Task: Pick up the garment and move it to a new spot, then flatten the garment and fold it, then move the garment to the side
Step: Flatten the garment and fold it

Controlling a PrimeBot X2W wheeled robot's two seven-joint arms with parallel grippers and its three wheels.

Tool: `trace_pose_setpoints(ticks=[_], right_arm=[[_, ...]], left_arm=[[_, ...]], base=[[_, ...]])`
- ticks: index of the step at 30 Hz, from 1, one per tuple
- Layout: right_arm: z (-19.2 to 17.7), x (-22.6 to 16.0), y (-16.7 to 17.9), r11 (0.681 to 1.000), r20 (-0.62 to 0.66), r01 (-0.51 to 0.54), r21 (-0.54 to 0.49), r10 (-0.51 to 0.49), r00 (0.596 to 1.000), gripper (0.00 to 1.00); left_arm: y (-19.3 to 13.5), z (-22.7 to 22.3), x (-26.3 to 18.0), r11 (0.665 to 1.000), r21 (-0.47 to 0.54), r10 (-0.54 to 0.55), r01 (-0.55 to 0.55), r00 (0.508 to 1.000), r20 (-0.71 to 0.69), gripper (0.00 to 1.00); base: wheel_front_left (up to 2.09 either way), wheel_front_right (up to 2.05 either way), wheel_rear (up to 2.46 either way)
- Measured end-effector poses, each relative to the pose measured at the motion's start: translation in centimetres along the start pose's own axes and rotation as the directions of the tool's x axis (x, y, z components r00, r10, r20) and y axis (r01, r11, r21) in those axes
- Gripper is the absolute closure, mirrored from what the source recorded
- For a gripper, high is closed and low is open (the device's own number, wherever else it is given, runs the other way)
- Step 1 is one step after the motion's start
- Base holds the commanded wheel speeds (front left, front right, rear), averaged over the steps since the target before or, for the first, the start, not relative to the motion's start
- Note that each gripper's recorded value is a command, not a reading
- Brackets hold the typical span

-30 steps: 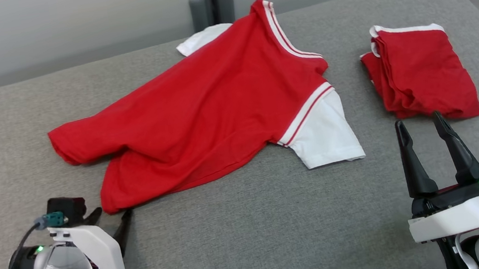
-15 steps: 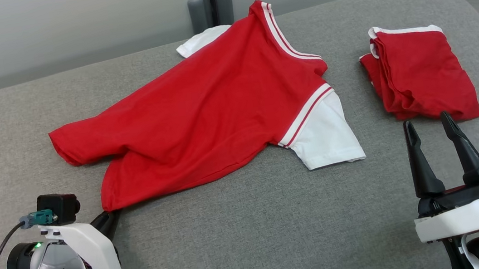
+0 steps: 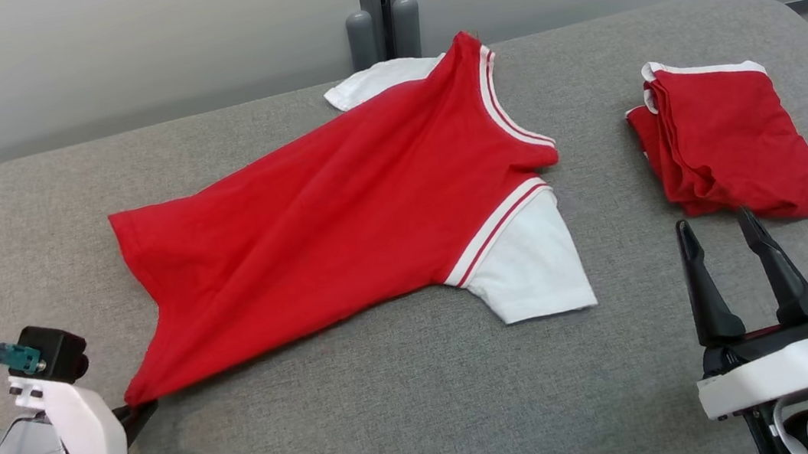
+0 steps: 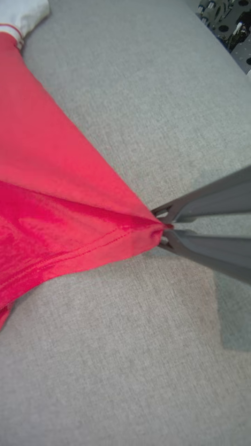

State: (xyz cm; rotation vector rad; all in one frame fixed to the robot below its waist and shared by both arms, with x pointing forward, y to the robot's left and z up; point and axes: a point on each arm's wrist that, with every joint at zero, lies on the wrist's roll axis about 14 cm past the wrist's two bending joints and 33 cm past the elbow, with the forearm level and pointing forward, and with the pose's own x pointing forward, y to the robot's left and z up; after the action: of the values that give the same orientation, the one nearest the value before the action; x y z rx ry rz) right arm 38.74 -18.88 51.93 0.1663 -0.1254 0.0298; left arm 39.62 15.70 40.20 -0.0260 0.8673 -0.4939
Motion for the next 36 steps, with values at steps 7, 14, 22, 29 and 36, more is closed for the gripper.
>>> trace_pose_setpoints(ticks=[7,14,22,29,36], right_arm=[[-1.5,-0.4,-0.7,1.0,-0.065,0.022,0.001,-0.022,0.998,0.0],[-1.8,-0.1,-0.6,1.0,-0.08,0.018,-0.002,-0.018,0.997,0.0],[-1.5,0.4,0.9,1.0,-0.084,-0.028,-0.007,0.027,0.996,0.0],[-1.4,0.7,2.2,0.998,-0.088,-0.065,-0.003,0.065,0.994,0.0],[-1.9,0.4,1.8,0.999,-0.096,-0.051,0.02,0.053,0.994,0.0]], left_arm=[[0.3,-3.0,0.4,0.999,-0.036,-0.002,-0.001,0.995,-0.098,0.0],[0.8,-2.6,-0.3,0.998,-0.037,0.044,-0.044,0.999,-0.007,0.0],[2.5,0.6,-4.3,0.986,-0.054,0.166,-0.158,0.956,0.241,0.0],[3.4,5.0,-8.9,0.951,-0.154,0.306,-0.268,0.754,0.581,0.0],[3.4,3.7,-10.4,0.911,-0.308,0.411,-0.272,0.591,0.694,0.0]], base=[[0.0,0.0,0.0],[0.0,0.0,0.0],[0.0,0.0,0.0],[0.0,0.0,0.0],[0.0,0.0,0.0]])
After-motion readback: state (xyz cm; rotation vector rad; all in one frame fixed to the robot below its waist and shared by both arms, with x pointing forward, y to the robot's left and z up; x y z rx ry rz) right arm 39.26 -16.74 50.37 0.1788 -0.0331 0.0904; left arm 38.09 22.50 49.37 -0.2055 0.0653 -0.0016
